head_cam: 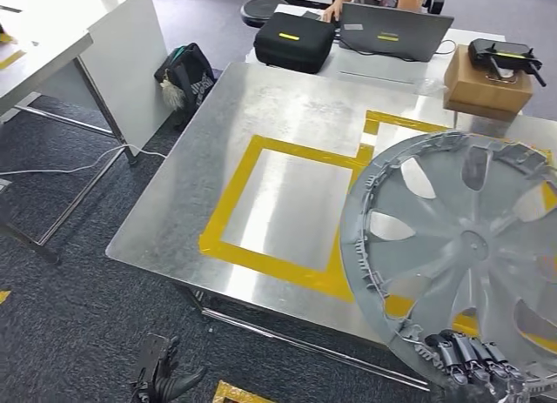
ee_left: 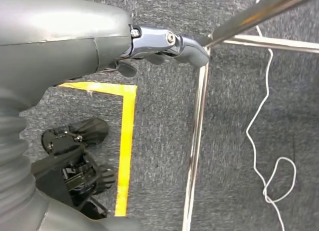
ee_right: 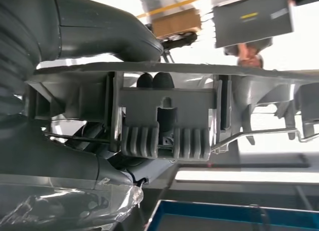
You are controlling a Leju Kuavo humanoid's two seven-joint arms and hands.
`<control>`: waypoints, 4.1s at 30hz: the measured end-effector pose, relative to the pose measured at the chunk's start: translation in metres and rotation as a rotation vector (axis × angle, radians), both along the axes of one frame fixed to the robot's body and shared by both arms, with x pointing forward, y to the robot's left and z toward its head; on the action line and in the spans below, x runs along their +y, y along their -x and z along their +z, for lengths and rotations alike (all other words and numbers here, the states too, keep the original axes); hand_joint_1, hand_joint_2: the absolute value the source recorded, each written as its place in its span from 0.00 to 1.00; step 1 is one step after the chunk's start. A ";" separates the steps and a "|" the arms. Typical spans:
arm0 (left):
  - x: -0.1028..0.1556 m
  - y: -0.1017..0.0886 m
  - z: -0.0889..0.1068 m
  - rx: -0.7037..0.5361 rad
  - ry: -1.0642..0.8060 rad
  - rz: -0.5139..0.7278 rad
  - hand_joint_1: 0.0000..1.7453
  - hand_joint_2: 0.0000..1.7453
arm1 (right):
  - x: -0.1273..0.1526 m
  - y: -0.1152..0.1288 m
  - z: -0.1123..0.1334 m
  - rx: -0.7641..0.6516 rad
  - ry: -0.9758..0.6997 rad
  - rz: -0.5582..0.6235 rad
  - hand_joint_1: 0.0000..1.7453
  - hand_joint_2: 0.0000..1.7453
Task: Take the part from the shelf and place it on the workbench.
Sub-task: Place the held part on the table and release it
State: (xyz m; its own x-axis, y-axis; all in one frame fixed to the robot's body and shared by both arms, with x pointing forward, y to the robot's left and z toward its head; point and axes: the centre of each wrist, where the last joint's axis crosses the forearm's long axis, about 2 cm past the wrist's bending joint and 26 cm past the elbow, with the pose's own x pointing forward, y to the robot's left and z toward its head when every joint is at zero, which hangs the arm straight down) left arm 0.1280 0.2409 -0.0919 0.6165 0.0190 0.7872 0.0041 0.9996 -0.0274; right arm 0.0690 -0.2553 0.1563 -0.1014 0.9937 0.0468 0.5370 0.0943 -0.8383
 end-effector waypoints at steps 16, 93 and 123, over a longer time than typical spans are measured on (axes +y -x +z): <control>0.005 0.003 -0.001 0.003 -0.009 0.021 0.00 1.00 | -0.003 0.004 -0.011 0.074 -0.205 -0.167 1.00 1.00; 0.009 -0.011 0.002 0.001 0.010 -0.087 0.00 1.00 | -0.174 -0.114 -0.065 0.648 -0.048 -0.196 1.00 1.00; 0.007 -0.013 0.003 0.006 0.002 -0.120 0.00 1.00 | -0.148 -0.119 -0.070 0.684 0.016 -0.026 1.00 1.00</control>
State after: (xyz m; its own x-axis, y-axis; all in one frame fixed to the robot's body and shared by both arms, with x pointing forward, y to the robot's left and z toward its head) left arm 0.1415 0.2474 -0.0886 0.6191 -0.0538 0.7835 0.1233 0.9919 -0.0293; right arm 0.1878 -0.4030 0.0861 -0.0307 0.9965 0.0773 -0.1124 0.0734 -0.9909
